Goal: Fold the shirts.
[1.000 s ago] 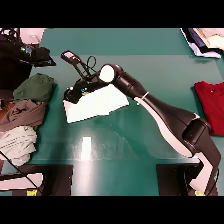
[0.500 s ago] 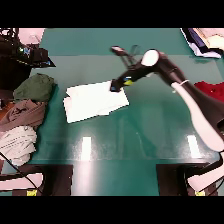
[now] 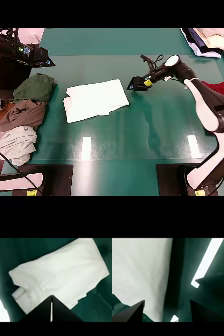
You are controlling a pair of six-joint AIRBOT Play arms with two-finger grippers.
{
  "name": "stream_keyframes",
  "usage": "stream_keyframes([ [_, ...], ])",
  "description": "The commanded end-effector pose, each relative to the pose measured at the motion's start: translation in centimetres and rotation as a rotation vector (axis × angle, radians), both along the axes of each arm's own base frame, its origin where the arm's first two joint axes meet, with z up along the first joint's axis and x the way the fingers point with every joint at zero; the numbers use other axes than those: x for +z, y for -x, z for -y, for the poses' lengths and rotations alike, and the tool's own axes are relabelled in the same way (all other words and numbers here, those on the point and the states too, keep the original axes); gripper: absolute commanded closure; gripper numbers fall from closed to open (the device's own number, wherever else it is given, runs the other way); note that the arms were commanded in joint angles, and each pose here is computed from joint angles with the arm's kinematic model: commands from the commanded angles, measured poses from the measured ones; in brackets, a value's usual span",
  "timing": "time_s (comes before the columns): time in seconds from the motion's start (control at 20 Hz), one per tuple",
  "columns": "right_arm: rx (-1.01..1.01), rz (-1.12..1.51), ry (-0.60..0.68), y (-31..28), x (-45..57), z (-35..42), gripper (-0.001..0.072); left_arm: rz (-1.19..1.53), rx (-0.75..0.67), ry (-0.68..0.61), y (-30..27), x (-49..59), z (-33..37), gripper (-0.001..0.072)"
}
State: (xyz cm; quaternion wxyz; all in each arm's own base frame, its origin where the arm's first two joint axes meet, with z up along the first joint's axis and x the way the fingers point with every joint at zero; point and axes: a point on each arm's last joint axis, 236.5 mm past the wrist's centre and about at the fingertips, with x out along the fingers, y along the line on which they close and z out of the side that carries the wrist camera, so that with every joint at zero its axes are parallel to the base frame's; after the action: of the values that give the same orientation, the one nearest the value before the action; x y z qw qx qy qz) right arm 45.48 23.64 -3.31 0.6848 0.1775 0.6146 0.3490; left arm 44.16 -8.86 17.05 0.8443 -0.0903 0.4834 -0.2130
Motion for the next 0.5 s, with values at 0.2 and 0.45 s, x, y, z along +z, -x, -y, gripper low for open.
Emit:
stream_keyframes([
  [0.2,0.089,-0.122,-0.144,0.9,-2.5,-8.4,0.0062,-0.006,-0.003,-0.001,0.1,-0.1,0.0,0.0684],
  [0.45,0.122,-0.137,-0.152,2.3,-4.1,-11.9,0.0416,-0.015,-0.007,-0.002,0.4,-0.2,0.0,0.0684],
])
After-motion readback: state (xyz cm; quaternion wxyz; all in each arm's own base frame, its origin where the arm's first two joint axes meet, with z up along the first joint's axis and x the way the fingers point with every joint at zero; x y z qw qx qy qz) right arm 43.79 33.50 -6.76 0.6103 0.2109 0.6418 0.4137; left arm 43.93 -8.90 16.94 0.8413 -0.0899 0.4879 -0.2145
